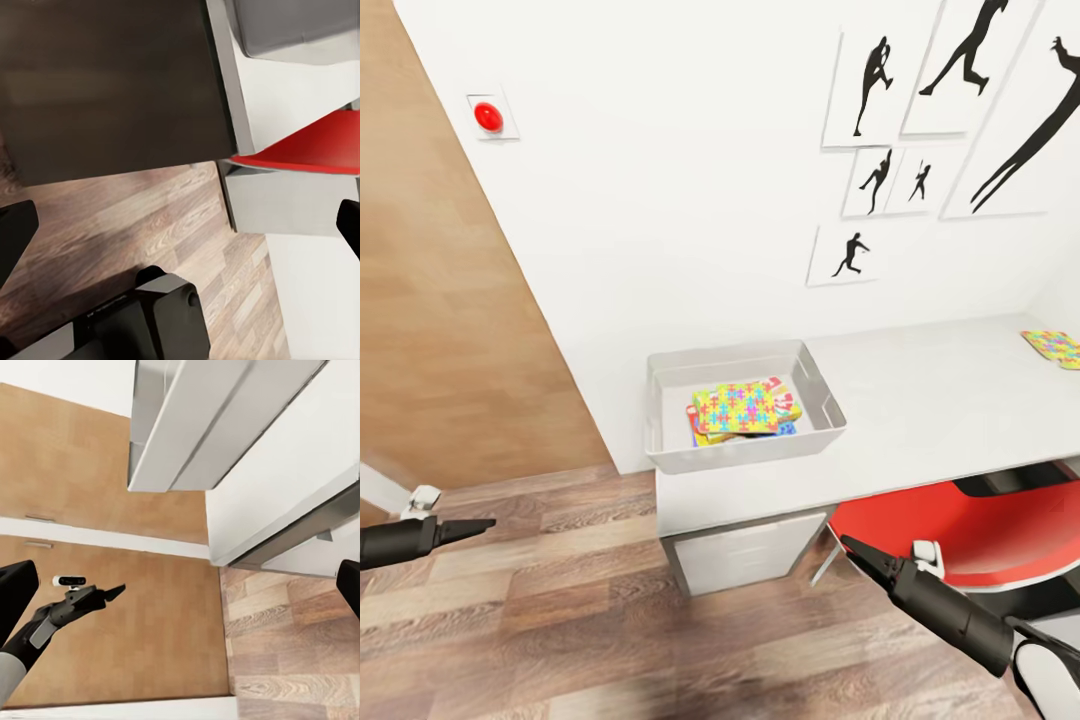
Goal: Put all the toys in the child's room - the three board games (two on the bed and one on the table), the two jigsaw puzzles on the table, and the tennis ball on the table - inside the toy box on the table in the child's room.
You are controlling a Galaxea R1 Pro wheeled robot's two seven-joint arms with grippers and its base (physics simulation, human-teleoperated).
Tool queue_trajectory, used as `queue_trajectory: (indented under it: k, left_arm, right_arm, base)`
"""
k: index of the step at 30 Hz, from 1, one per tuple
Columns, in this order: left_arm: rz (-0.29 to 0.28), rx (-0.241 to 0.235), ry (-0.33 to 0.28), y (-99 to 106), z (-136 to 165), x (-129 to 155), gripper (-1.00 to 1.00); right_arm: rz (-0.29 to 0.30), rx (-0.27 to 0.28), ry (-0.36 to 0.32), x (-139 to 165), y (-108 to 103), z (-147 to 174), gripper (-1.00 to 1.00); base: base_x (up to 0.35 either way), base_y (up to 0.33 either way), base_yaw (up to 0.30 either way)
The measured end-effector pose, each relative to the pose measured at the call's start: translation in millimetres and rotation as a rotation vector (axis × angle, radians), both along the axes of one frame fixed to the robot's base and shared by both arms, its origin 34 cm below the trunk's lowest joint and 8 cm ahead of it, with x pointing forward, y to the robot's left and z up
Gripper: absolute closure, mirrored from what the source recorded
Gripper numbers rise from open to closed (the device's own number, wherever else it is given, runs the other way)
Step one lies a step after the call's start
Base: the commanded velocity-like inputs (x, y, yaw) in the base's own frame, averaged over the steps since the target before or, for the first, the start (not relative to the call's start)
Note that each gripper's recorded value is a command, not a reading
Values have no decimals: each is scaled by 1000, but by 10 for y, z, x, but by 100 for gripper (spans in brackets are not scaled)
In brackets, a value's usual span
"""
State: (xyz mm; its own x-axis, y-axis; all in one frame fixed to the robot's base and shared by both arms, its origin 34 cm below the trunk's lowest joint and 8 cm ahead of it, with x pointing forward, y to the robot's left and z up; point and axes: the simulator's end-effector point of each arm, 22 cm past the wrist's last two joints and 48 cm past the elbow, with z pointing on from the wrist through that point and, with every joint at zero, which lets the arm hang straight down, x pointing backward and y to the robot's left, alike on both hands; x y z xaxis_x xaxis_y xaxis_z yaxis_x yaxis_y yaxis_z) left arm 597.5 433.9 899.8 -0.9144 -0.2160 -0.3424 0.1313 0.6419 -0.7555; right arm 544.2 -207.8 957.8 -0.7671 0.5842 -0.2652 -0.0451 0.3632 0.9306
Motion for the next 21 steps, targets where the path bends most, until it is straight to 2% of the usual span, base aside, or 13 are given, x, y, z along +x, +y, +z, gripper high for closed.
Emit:
queue_trajectory:
  k: [10, 21]
  left_arm:
    - [-2, -1, -14, -10, 65, 6, -100]
    - [-4, -2, -20, -23, 93, 12, -100]
  right_arm:
    - [9, 8, -32, 1, 50, 96, -100]
    - [0, 1, -45, 19, 32, 115, -100]
  base:
    - [0, -200, 123]
    - [0, -35, 60]
